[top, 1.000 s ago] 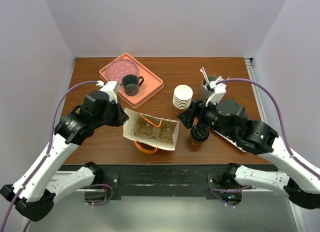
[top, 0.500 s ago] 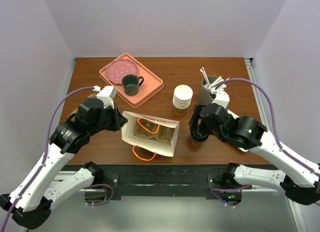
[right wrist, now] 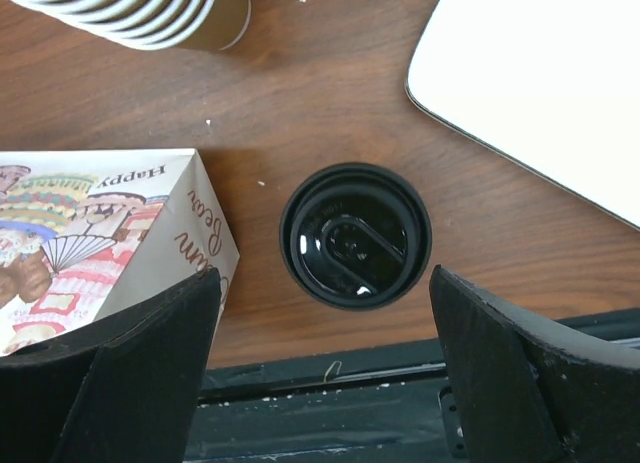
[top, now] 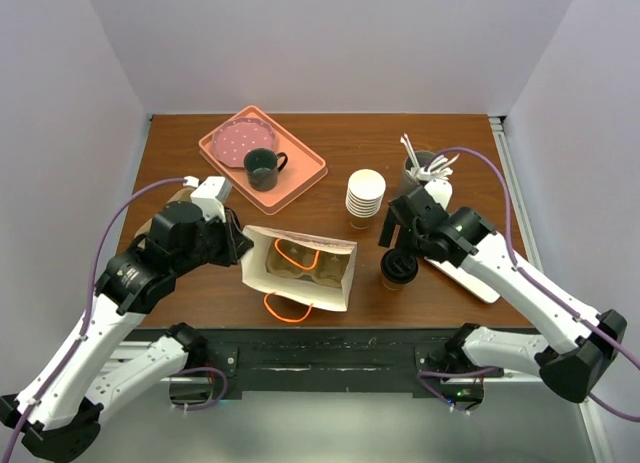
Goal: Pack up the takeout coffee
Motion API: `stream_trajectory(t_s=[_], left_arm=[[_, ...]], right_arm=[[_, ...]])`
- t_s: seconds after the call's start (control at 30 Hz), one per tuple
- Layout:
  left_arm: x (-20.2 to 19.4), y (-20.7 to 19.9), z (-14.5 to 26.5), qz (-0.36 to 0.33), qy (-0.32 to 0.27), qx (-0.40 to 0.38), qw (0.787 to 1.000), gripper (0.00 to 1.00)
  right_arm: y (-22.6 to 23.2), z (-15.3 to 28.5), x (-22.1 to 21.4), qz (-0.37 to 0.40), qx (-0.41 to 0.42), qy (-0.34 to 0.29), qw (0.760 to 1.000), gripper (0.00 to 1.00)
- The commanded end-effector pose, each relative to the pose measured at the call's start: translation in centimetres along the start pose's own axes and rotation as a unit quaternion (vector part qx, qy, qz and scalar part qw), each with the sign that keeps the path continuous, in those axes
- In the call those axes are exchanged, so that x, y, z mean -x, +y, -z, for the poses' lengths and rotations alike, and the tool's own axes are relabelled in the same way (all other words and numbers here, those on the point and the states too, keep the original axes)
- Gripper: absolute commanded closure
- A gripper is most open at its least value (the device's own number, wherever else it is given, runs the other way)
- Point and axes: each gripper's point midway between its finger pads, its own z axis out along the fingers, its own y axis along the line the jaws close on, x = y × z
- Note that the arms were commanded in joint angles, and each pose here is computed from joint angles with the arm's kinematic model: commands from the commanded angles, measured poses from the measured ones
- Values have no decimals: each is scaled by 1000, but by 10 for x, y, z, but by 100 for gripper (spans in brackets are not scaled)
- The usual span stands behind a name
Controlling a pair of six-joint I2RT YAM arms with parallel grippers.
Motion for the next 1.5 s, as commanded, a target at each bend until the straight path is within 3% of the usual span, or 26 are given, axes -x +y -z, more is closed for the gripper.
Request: stream_trajectory(t_s=[0.0,0.47,0.9,1.47], left_arm=[[5,-7,3,-13,-17,-24,999,100],[-8,-6,11,-21,-24,-46,998,100],[-8,-6,10,-24,-21,-43,999,100],[-3,-8,13,-14,-23,-41,999,100]], right_arm=[[21,-10,2,23,33,21,999,10],[7,-30,-29,40,-22,89,995,7],[-3,-26,-24,58,-53,92,993,6],[3,-35,-50,49,-16,126,991,6]])
